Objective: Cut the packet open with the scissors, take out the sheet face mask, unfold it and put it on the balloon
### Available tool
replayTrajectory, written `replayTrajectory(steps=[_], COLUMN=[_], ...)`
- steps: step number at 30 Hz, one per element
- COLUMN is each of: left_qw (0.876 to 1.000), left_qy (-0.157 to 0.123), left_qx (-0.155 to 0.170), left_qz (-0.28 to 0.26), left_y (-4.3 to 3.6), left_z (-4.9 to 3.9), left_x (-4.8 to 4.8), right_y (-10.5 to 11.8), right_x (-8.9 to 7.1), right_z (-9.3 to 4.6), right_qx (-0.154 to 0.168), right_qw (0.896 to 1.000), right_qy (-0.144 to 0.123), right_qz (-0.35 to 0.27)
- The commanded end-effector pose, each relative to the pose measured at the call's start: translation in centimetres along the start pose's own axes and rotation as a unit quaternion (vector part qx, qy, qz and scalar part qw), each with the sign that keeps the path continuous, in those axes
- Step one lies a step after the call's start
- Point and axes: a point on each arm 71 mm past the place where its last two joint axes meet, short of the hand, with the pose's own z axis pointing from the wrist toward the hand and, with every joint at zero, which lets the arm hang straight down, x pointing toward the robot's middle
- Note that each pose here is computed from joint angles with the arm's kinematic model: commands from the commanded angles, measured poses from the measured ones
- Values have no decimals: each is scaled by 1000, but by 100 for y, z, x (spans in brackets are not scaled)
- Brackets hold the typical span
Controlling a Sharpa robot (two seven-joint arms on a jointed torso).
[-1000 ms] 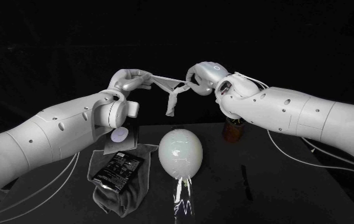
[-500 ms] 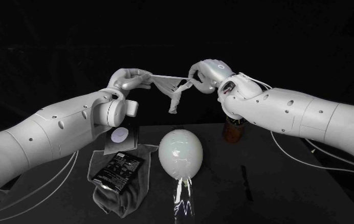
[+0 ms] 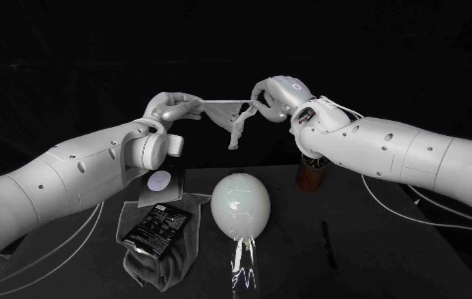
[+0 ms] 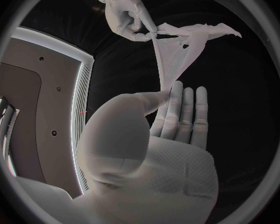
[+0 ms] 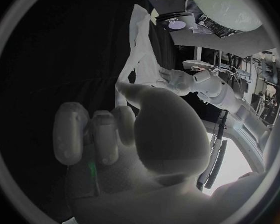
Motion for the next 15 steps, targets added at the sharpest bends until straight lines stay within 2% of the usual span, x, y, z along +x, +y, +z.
replayTrajectory(steps=[1,11,15], left_qw=[1000,1000,1000], left_qy=[-3,-3,-6], left_qx=[1,7,13], left_qz=[1,-11,-18], left_y=[-10,-25,-46], left_z=[9,0,4], left_x=[-31,-1,2], right_y=[-31,12,6], right_x=[-56,-186,-214], right_z=[8,61,84], right_qx=[1,-9,-11], right_qw=[1000,999,999], right_qy=[-16,-36,-33], right_qz=[-4,-3,-4])
